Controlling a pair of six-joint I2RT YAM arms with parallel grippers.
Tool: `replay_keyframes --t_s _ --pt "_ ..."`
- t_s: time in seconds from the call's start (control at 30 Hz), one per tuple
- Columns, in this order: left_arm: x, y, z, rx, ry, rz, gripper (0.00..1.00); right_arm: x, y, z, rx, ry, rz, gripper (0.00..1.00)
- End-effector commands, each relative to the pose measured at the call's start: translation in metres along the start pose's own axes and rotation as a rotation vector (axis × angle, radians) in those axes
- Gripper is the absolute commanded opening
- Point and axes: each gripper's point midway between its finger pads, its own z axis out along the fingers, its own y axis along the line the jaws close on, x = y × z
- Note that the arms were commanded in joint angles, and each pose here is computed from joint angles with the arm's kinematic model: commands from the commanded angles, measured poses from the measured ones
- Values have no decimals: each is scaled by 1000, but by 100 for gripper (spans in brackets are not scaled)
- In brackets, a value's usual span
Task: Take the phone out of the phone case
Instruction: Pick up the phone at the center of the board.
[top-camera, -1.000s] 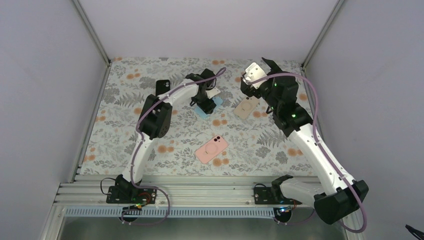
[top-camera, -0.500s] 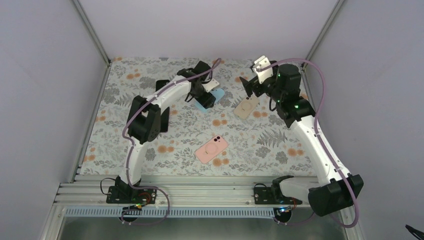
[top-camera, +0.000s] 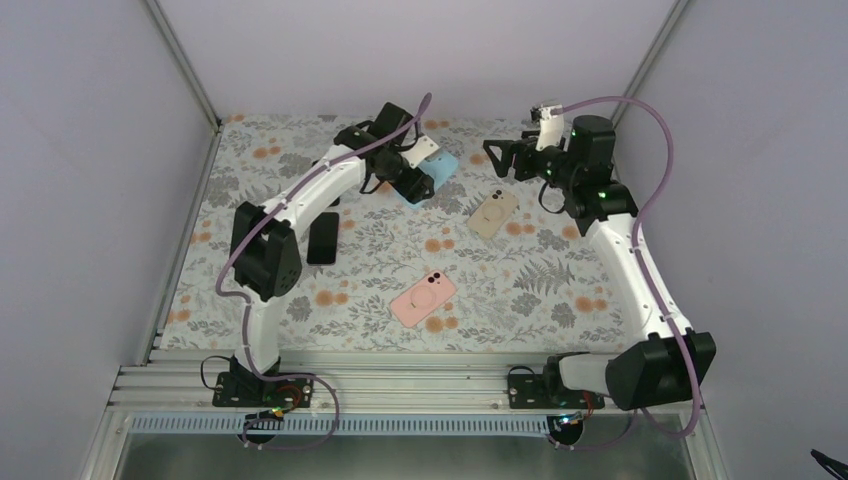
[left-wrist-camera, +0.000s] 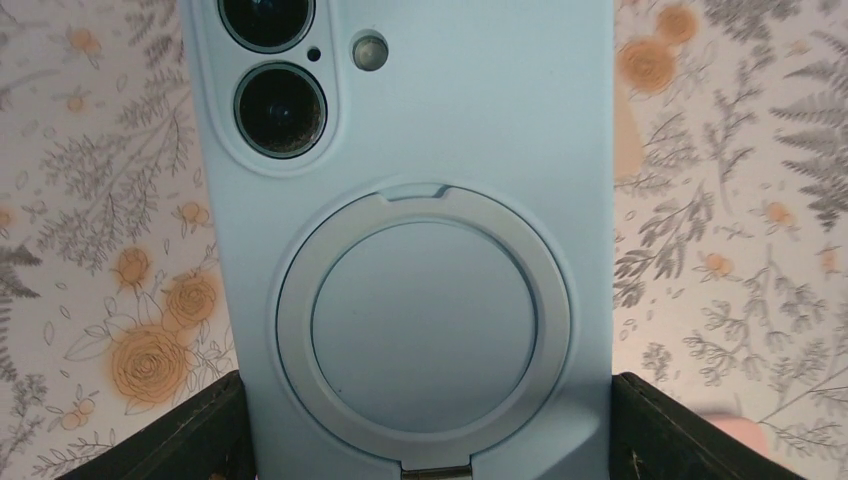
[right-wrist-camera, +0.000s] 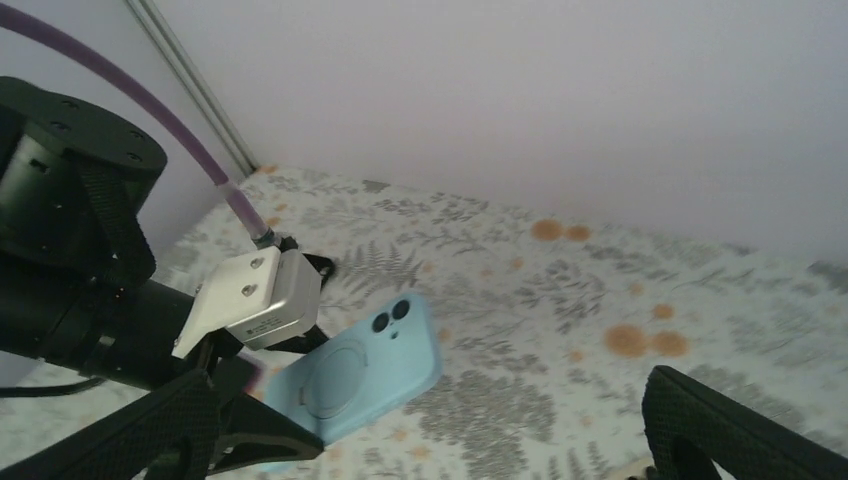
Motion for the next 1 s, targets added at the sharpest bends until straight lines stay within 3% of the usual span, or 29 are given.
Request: replay_keyframes --t_s 0.0,0.07,0.3,0.53,0.67,0.83,0.97 --pt "-43 -19 -52 37 -183 43 49 1 11 1 -78 40 254 96" --pt "-49 -25 -63 48 -209 57 49 5 14 4 -110 69 317 92" --pt "-61 -49 -89 89 -264 115 49 13 22 10 -192 107 458 90" --pt "-74 -79 -98 106 -290 199 49 31 32 17 -320 168 603 79" --pt "-82 -94 -102 112 -309 236 49 40 29 20 -309 185 631 76" --pt "-89 -109 -101 113 -315 278 48 46 24 21 -293 193 654 67" --pt "-92 -115 -97 98 -302 308 48 49 21 20 -292 197 695 46"
